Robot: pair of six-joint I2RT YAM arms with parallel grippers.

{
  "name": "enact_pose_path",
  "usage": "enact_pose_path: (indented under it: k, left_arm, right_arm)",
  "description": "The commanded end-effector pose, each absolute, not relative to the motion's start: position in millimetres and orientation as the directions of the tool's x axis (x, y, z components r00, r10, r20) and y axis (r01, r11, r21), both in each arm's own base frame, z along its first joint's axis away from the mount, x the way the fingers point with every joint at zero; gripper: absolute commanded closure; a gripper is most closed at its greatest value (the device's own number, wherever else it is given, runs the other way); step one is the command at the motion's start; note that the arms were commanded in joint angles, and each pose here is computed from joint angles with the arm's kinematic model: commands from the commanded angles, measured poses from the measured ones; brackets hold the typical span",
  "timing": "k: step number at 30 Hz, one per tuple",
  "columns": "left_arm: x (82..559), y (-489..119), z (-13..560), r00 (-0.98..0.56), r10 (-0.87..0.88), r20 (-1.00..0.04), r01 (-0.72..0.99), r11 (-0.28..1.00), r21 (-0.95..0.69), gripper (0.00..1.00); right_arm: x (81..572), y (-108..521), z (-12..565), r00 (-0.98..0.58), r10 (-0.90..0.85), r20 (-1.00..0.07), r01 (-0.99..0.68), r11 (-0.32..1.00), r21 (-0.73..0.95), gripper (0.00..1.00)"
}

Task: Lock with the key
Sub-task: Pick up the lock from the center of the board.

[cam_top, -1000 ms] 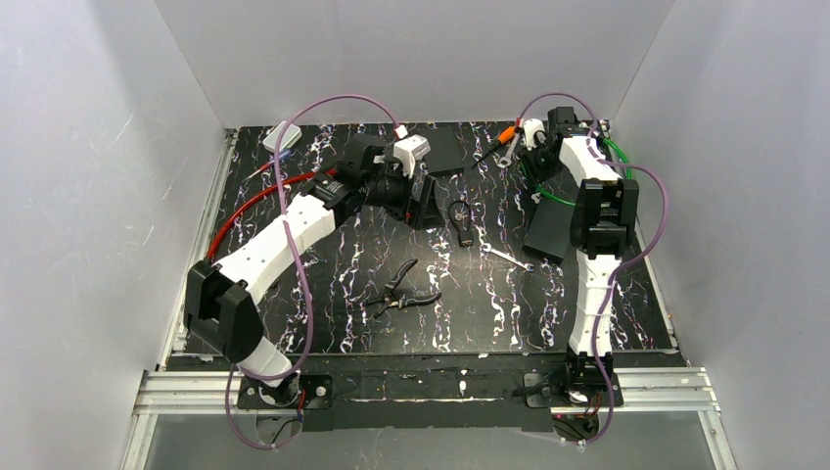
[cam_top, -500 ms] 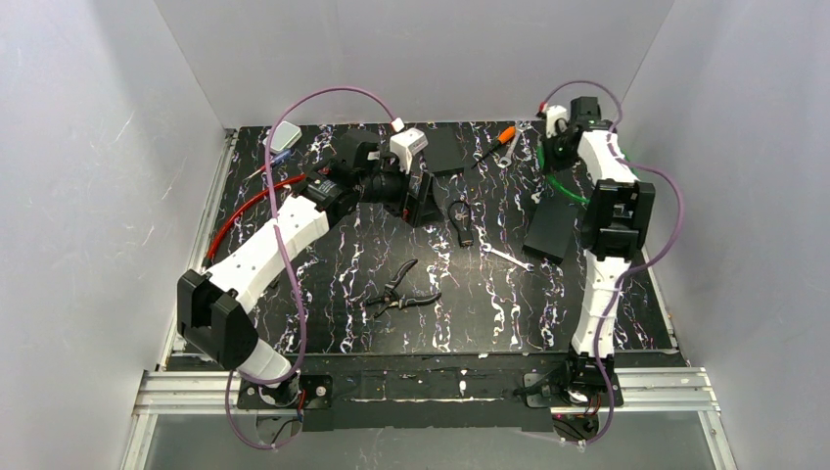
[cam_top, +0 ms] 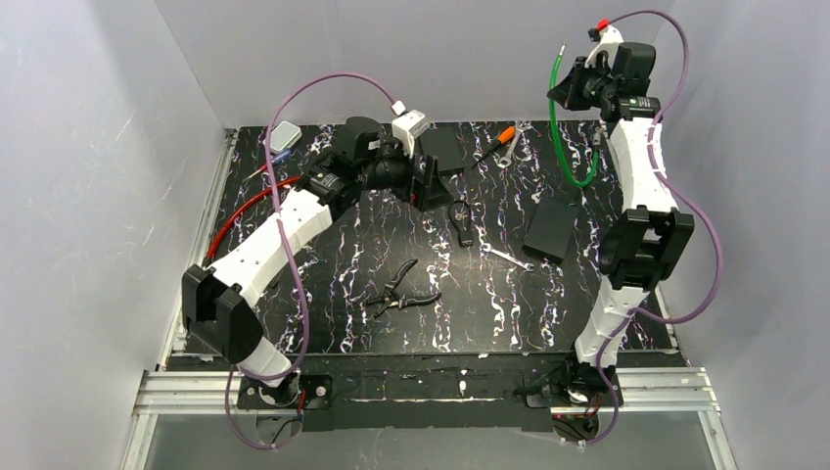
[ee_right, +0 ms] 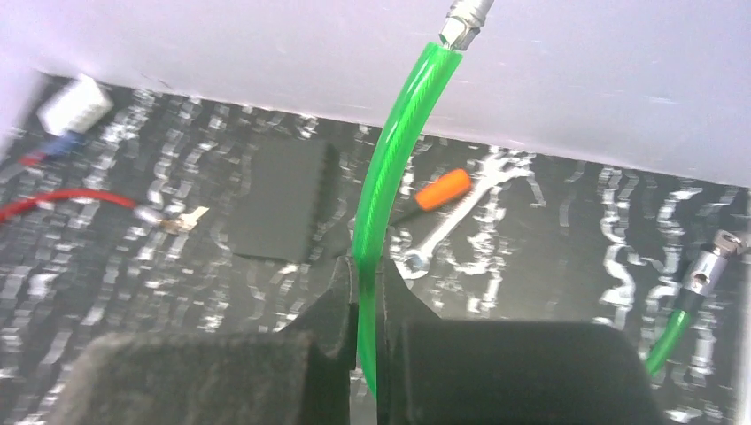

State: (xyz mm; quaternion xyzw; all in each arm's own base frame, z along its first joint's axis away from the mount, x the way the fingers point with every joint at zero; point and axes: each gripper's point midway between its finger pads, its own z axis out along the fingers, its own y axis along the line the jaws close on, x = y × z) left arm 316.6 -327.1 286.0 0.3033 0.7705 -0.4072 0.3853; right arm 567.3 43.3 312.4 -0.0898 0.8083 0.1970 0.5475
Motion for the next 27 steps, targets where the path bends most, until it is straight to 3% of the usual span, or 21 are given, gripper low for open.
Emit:
enact_pose_path:
  k: [1,11,21,27]
  left_arm:
    - [334,-350,311,-0.51,0.047,-0.859,0.793,0.413,-0.448,0.02]
    - [383,-416,309,-0.635,-0.101,-0.766,0.719,0.286,-0.633,0.04]
    - [414,-471,287,-0.667,-0.122,-0.735,0.696,0.249,-0.673,0.12]
    - [406,-499,281,-0.673,-0.102,-0.733,0.71,0.191,-0.678,0.16]
  right_arm:
    - [547,77,367,-0.336,0.283,-0.898,-0.45,0.79,0.417,0.99]
    - [513,101,394,-0.341,0.436,-0.833,-0.51,0.658,0.554,0.99]
    - [477,129,414,-0.346,0.449,-0.824,-0.568,0.598,0.565,0.99]
    - [462,142,417,-0.335,0.434,-0.837,-0.588,0.598,0.545,0.99]
